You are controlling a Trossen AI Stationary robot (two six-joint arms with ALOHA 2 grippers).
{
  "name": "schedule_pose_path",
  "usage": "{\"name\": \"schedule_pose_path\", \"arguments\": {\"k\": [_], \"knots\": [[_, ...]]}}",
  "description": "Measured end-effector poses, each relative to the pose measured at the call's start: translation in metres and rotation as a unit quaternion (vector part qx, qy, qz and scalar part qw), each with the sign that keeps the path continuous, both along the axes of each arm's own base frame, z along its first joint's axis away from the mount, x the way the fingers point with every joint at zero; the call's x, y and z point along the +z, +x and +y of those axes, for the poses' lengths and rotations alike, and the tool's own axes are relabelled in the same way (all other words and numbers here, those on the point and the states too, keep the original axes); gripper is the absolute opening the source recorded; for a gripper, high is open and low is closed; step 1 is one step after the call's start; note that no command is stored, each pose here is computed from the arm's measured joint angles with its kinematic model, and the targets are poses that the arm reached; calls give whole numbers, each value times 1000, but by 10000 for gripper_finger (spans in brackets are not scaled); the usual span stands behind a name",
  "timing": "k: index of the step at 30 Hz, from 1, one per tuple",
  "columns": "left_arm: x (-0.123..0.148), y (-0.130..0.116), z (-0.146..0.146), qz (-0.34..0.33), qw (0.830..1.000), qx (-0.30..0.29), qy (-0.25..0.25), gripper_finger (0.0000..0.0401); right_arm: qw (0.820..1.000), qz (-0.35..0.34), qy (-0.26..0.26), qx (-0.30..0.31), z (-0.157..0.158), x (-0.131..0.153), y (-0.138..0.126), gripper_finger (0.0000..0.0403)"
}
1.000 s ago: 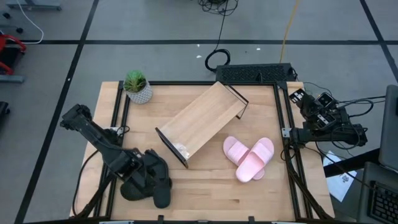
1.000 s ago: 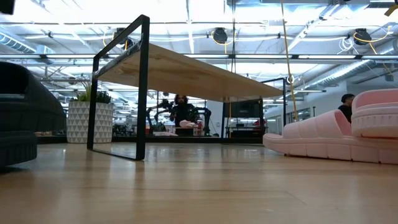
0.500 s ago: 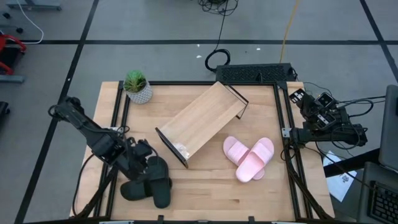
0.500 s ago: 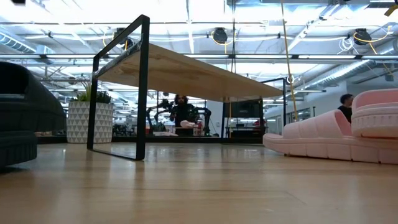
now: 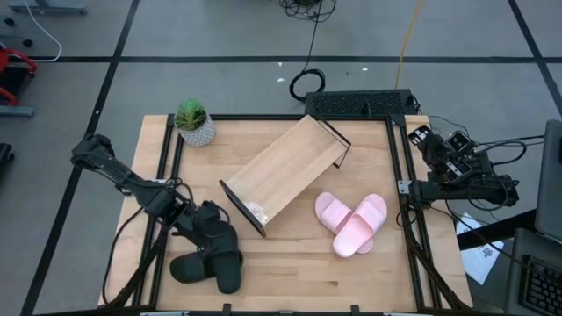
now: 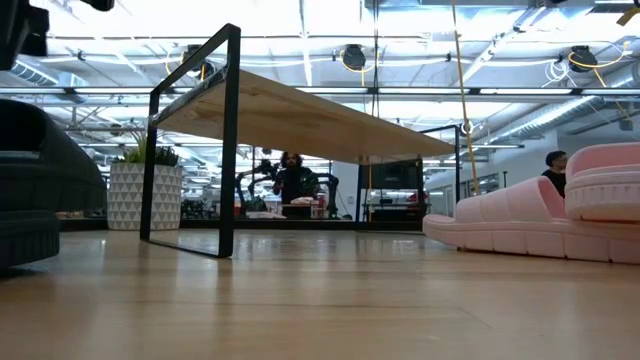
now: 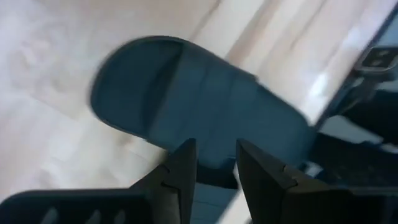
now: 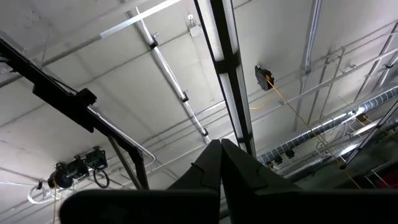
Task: Pick and place slides into the shelf
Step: Put the top black slide on the shelf
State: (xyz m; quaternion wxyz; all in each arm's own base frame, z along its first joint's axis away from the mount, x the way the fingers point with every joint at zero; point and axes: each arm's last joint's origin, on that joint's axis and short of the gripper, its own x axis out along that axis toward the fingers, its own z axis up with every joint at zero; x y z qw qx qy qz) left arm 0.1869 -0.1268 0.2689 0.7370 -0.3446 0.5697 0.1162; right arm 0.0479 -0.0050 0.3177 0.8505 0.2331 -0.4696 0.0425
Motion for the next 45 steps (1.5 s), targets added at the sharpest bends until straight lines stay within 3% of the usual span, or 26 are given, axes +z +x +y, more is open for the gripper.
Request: {"name": "schedule_pose_path", "arguments": {"k": [7, 17, 24, 30, 34, 37, 45], "knots": [[7, -10, -36, -48, 994, 64, -72, 113, 999, 10, -15, -28, 0, -1, 1, 0], [-17, -19, -79, -28, 978, 184, -98, 113, 992, 29, 9, -120, -4, -2, 1, 0], [-24, -9, -90, -58, 966, 222, -120, 113, 991, 37, 6, -130, -5, -2, 2, 0], [-28, -10, -81, -26, 970, 225, -85, 113, 990, 48, 3, -129, -5, -4, 3, 0], [-28, -13, -79, -6, 979, 192, -75, 113, 990, 49, 3, -129, -4, -4, 4, 0], [-14, -18, -71, -28, 983, 169, -72, 113, 991, 49, 3, -128, -4, -4, 4, 0], [13, -37, -5, -35, 984, 149, 95, 113, 992, 59, 14, -111, -5, -6, 6, 0]]}}
